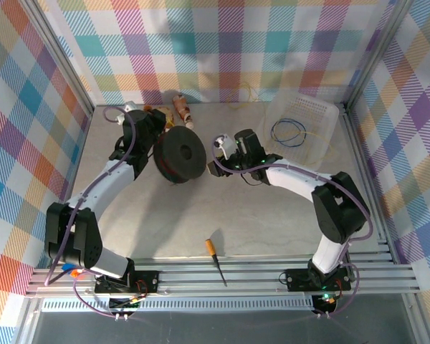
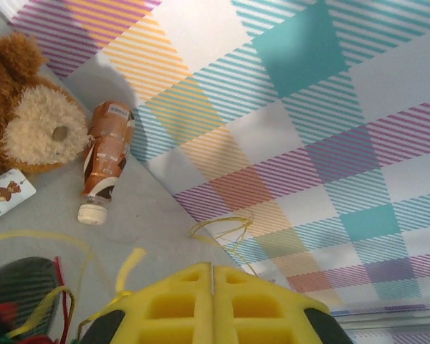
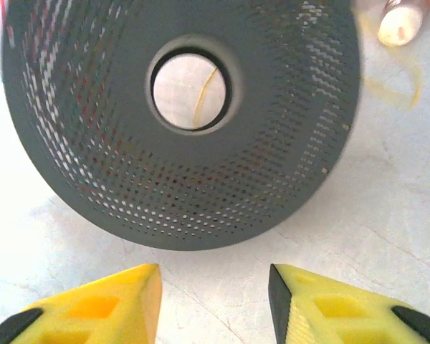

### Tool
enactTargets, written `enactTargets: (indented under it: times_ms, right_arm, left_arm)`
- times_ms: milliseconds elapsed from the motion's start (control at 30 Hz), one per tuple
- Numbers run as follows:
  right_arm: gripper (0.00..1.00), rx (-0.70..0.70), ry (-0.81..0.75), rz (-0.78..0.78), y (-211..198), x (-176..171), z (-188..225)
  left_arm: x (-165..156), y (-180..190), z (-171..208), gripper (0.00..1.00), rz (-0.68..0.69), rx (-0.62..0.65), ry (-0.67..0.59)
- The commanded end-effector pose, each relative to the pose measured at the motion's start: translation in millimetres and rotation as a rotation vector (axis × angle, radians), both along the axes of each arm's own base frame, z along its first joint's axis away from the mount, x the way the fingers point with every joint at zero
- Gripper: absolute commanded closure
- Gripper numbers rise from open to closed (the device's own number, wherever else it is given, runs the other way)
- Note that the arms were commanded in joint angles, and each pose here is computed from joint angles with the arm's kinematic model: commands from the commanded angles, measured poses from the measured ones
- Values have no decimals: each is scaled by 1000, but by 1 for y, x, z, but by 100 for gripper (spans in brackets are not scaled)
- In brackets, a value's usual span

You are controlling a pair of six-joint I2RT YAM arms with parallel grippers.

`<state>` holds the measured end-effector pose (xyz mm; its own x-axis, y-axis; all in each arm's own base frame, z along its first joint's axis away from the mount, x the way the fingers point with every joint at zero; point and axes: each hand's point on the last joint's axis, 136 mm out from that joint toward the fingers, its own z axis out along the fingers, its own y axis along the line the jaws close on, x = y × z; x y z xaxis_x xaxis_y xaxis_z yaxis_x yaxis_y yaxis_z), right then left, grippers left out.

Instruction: Wrap the cables

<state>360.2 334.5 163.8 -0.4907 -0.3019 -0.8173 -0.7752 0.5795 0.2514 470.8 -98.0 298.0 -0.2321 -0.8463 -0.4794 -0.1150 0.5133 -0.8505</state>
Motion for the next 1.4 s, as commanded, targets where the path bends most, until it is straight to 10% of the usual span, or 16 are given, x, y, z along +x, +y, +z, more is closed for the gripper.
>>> enactTargets:
  times_ms: [0,733,1367]
  right_arm:
    - [50,71,-14,-24,-12,-6,34]
    - [35,285,182,104,32,0,36]
    - [34,278,317,-129,49,15,16]
  left_arm:
    - [-15,4,78,100,-20,-23,-151]
    - [-34,-25,-6,100,-189,103,71]
    - [-67,-91,-60,100,-372,359,198]
